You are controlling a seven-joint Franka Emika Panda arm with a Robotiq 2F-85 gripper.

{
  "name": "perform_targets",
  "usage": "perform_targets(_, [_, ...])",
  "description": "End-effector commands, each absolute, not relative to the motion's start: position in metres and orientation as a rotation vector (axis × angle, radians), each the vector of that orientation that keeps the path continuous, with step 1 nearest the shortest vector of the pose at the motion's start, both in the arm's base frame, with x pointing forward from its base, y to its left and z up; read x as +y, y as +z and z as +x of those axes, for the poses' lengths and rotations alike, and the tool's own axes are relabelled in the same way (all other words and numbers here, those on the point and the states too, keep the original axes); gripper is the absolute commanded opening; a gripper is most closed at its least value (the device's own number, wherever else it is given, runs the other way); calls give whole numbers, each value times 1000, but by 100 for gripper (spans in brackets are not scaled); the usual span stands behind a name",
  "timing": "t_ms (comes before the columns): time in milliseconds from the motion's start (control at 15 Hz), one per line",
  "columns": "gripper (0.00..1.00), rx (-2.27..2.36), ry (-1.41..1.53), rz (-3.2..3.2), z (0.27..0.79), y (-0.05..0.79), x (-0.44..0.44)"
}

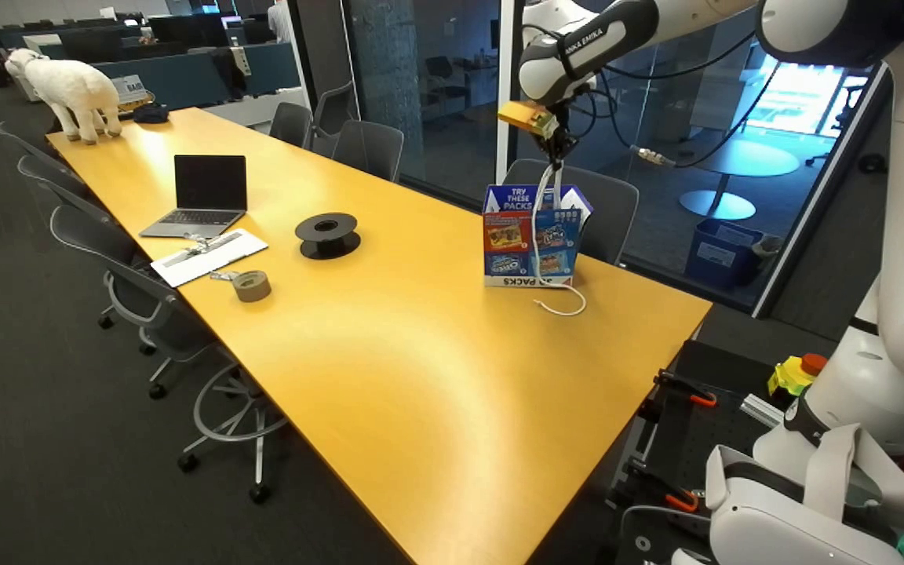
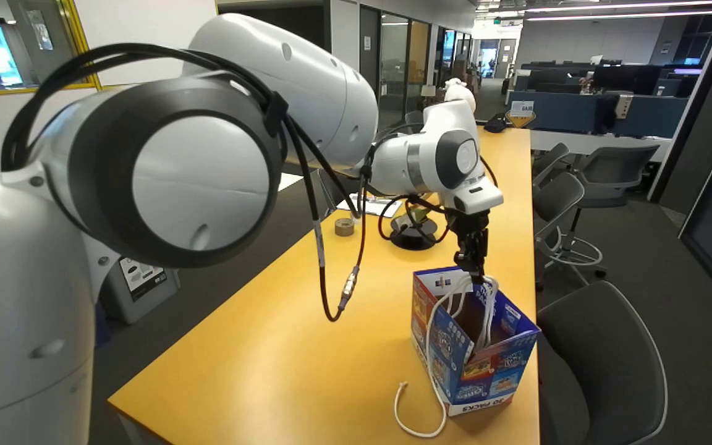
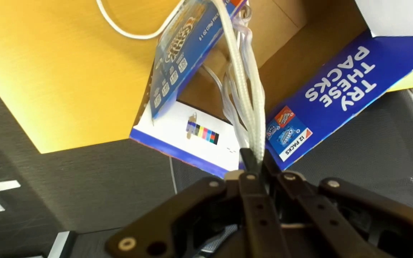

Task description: Put the ropes in the carton box

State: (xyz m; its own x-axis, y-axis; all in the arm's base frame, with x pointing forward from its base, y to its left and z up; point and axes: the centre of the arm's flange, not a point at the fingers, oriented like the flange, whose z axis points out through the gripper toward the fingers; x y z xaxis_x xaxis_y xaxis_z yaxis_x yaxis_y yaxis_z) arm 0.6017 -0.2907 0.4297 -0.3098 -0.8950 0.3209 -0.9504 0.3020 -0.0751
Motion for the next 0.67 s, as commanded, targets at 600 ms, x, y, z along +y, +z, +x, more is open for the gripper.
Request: perform_targets(600, [3,-2519,218,1782,575,403,-302])
